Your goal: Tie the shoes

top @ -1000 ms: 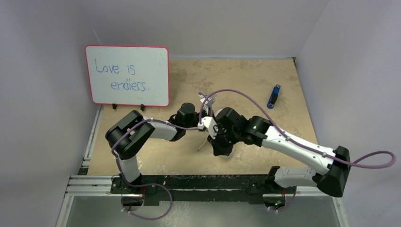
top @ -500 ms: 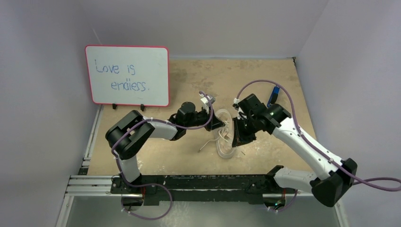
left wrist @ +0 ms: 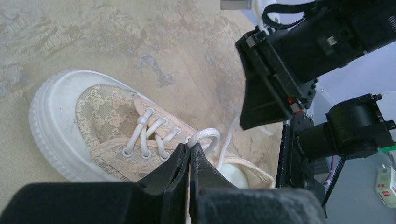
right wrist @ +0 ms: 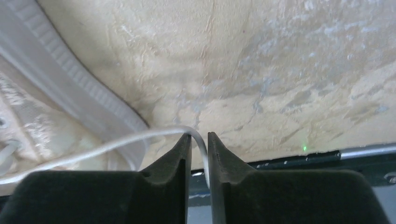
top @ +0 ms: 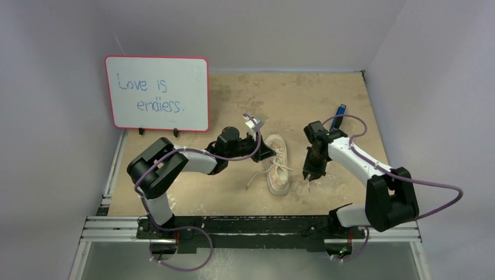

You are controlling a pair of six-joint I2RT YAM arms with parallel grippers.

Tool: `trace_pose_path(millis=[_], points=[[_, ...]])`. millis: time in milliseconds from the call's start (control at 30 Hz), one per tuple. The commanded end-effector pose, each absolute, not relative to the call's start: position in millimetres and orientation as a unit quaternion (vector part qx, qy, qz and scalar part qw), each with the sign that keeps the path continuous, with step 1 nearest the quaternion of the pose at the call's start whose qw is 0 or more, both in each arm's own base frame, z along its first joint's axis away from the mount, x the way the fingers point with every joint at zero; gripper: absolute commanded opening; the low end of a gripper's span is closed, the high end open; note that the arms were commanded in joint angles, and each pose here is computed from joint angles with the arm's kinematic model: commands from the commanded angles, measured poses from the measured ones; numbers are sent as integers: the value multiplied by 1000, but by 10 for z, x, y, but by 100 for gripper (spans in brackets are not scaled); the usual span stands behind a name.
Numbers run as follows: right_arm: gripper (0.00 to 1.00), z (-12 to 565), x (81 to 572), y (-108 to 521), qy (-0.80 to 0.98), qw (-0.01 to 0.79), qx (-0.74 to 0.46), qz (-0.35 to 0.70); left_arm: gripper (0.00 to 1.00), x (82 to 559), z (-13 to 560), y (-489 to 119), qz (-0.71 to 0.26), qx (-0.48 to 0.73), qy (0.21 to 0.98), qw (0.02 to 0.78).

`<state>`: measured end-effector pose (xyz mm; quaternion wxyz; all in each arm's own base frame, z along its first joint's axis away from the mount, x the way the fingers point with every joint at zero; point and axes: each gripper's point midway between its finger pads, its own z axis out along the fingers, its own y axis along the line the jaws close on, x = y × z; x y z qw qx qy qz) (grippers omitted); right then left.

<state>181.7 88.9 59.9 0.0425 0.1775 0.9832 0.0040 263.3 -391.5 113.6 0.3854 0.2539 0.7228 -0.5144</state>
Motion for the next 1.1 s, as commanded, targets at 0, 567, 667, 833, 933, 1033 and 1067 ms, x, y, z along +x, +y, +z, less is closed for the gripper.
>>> trace_pose_path(millis=[0,567,667,833,933,1033,1067], points=[[38,532,2132,1034,979,123,146,72,0,2690,1433,-3911,-526,250,696,421],[88,1498,2253,1535,716,404,-536,193,0,2666,1434,-3917,-519,274,692,420],[82,1297,2185,1550,702,401,-553,200,0,2651,1437,-3926,-521,278,690,418],[68,1164,2147,1670,684,407,-558,234,0,2635,1427,-3905,-522,277,690,419],[63,1081,2213,1656,690,416,-549,224,0,2638,1438,-3906,-524,275,688,420],[52,1009,2250,1634,689,422,-551,211,0,2634,1456,-3920,-530,271,684,421],[51,981,2256,1631,690,421,-550,210,0,2636,1464,-3923,-532,271,683,422]])
